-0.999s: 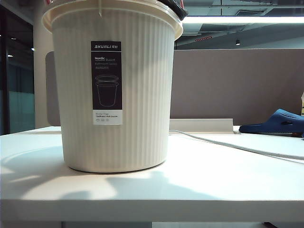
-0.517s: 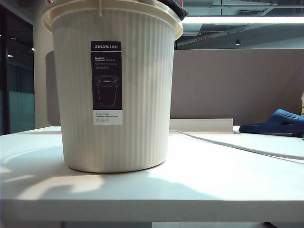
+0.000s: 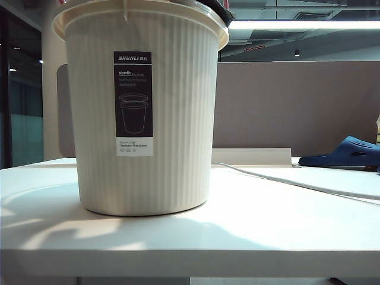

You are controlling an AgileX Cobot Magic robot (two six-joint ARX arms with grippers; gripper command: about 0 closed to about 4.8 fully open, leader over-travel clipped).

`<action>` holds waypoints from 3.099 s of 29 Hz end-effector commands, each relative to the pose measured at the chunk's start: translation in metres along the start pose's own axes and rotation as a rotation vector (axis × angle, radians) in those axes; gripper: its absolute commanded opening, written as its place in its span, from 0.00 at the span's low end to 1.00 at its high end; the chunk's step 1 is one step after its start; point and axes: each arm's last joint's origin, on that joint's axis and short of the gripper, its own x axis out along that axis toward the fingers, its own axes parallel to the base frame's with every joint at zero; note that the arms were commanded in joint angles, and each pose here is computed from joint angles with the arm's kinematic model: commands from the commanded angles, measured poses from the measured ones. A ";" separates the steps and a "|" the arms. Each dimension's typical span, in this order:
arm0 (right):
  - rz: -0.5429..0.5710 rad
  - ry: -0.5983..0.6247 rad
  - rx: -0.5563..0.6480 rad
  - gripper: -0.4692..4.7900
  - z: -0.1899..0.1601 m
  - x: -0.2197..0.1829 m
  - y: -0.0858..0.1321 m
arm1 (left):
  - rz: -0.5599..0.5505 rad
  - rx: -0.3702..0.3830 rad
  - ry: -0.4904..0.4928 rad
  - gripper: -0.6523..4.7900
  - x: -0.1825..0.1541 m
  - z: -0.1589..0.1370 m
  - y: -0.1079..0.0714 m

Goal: Open the ring lid of the trash can, pull out the black garbage bag inside, and place it on the table.

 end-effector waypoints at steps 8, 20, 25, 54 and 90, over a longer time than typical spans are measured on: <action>-0.126 -0.030 -0.034 0.08 0.005 0.006 -0.009 | 0.018 -0.009 -0.007 0.46 -0.001 0.001 0.003; -0.192 -0.047 -0.059 0.08 0.006 0.016 -0.011 | 0.019 -0.010 -0.008 0.46 -0.001 0.001 0.003; -0.244 -0.057 -0.084 0.08 0.008 0.016 -0.015 | 0.026 -0.012 -0.011 0.46 -0.003 0.002 0.005; -0.390 -0.099 -0.024 0.08 0.026 0.020 -0.069 | 0.318 -0.460 -0.156 0.46 -0.149 0.001 0.098; -0.373 -0.184 0.561 0.08 -0.005 0.040 -0.168 | 0.062 -0.580 -0.203 0.46 -0.149 -0.002 0.081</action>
